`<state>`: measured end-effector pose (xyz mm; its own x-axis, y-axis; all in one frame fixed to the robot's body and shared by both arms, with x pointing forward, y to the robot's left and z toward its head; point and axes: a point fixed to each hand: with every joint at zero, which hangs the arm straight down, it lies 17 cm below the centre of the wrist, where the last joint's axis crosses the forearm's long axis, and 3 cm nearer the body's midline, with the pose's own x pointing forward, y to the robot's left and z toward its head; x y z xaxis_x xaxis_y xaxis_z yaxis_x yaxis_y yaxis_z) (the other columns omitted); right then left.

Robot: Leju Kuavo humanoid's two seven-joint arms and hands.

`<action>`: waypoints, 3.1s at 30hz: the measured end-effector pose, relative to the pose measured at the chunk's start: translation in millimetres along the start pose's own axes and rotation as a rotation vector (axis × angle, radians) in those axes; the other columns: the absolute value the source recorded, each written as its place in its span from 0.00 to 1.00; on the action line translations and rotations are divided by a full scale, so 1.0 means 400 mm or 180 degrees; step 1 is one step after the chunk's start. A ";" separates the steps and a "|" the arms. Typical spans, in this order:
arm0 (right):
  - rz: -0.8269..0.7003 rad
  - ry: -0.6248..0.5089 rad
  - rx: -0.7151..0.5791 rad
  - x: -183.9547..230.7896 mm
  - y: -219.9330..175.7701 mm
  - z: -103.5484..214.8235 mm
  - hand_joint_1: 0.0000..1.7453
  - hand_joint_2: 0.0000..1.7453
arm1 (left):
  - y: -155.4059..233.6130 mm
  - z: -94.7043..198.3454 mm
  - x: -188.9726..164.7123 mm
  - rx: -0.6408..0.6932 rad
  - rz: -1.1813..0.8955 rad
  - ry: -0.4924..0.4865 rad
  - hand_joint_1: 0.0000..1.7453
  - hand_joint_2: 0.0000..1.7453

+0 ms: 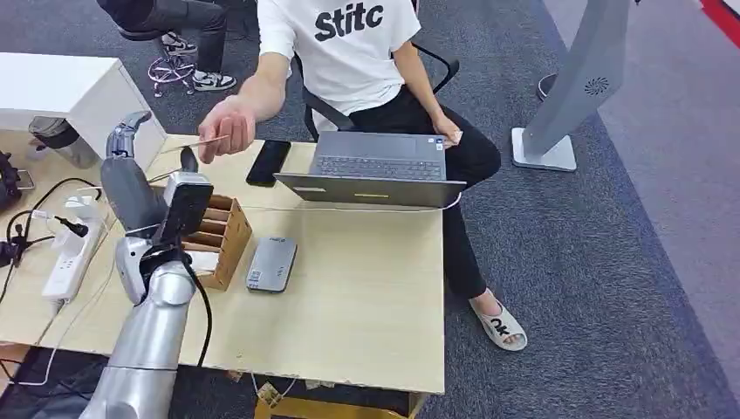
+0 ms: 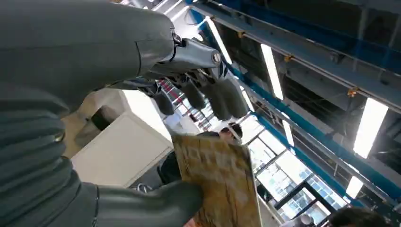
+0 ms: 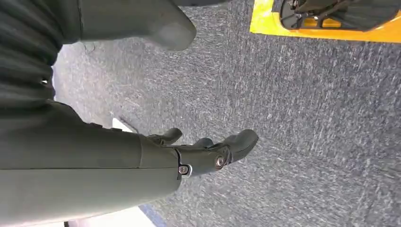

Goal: Pass the card to the sensor for recognition and then transmit it.

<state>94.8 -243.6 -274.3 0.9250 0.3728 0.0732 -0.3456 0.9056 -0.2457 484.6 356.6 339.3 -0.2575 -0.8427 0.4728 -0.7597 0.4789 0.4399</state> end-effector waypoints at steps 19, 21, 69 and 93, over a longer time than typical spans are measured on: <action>0.0370 -0.0096 0.0075 0.009 0.015 0.003 0.00 1.00 | -0.075 -0.106 0.093 -0.0270 -0.1479 -0.1086 1.00 1.00; 0.0403 -0.0113 0.0075 0.012 0.015 0.004 0.00 1.00 | -0.077 -0.101 0.087 -0.0308 -0.1651 -0.1203 1.00 1.00; 0.0587 -0.0152 0.0114 -0.024 0.046 0.008 0.00 1.00 | -0.317 0.378 -0.065 -0.2209 -0.1986 -0.1299 1.00 1.00; 0.0674 -0.0156 0.0117 -0.023 0.046 0.008 0.00 1.00 | -0.465 0.514 -0.125 -0.2916 -0.1682 -0.0800 1.00 1.00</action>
<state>79.3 -229.8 -276.4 0.8227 0.5640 0.0709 -0.5376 0.8125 -0.2254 515.8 259.1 76.8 -0.2229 -0.9725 -0.0675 -0.1030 -0.0453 0.9936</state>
